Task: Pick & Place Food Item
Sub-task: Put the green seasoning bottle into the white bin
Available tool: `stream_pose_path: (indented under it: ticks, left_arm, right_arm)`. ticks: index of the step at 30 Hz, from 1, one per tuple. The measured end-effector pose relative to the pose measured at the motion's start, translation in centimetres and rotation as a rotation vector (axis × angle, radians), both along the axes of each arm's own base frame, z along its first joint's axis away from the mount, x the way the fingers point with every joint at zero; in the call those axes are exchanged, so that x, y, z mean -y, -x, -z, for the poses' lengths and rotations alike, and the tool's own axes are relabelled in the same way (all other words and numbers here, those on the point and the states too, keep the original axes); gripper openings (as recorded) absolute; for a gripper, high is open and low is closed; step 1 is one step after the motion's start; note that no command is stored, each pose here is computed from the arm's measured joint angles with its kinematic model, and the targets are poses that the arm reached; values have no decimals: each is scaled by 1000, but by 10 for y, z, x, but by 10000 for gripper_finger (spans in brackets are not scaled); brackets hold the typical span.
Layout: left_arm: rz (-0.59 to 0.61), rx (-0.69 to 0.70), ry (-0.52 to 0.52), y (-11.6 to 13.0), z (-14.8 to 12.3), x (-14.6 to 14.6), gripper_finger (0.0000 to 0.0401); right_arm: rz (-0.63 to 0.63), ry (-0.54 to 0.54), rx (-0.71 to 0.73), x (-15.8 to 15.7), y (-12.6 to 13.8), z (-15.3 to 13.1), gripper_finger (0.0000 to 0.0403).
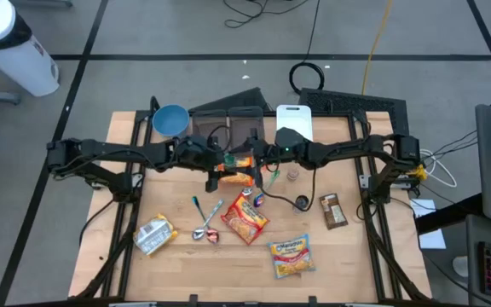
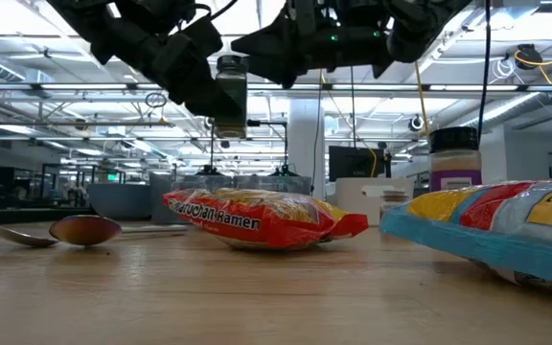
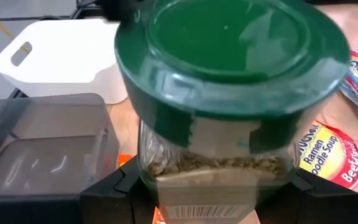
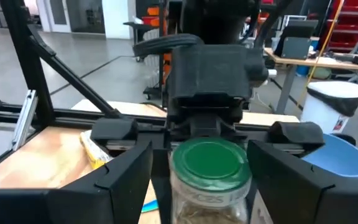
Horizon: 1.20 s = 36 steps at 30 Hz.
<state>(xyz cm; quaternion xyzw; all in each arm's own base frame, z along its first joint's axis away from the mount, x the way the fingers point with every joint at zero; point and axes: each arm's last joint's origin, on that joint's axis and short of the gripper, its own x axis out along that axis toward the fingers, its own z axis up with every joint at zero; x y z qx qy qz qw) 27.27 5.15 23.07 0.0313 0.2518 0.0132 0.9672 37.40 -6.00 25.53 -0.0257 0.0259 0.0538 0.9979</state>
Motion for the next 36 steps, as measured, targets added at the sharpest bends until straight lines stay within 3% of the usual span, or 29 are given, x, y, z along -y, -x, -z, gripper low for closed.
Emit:
stream_pose_path:
  ticks: [7, 31, 36]
  left_arm:
    - [15, 28, -27, -6, -11, 1, 206]
    - [17, 25, -27, -6, -11, 1, 206]
    - [17, 25, -27, -6, -11, 1, 206]
  right_arm:
    - [18, -5, -25, 6, 1, 3, 256]
    - [8, 5, 33, 5, 1, -2, 256]
    - [7, 3, 27, 5, 1, -2, 241]
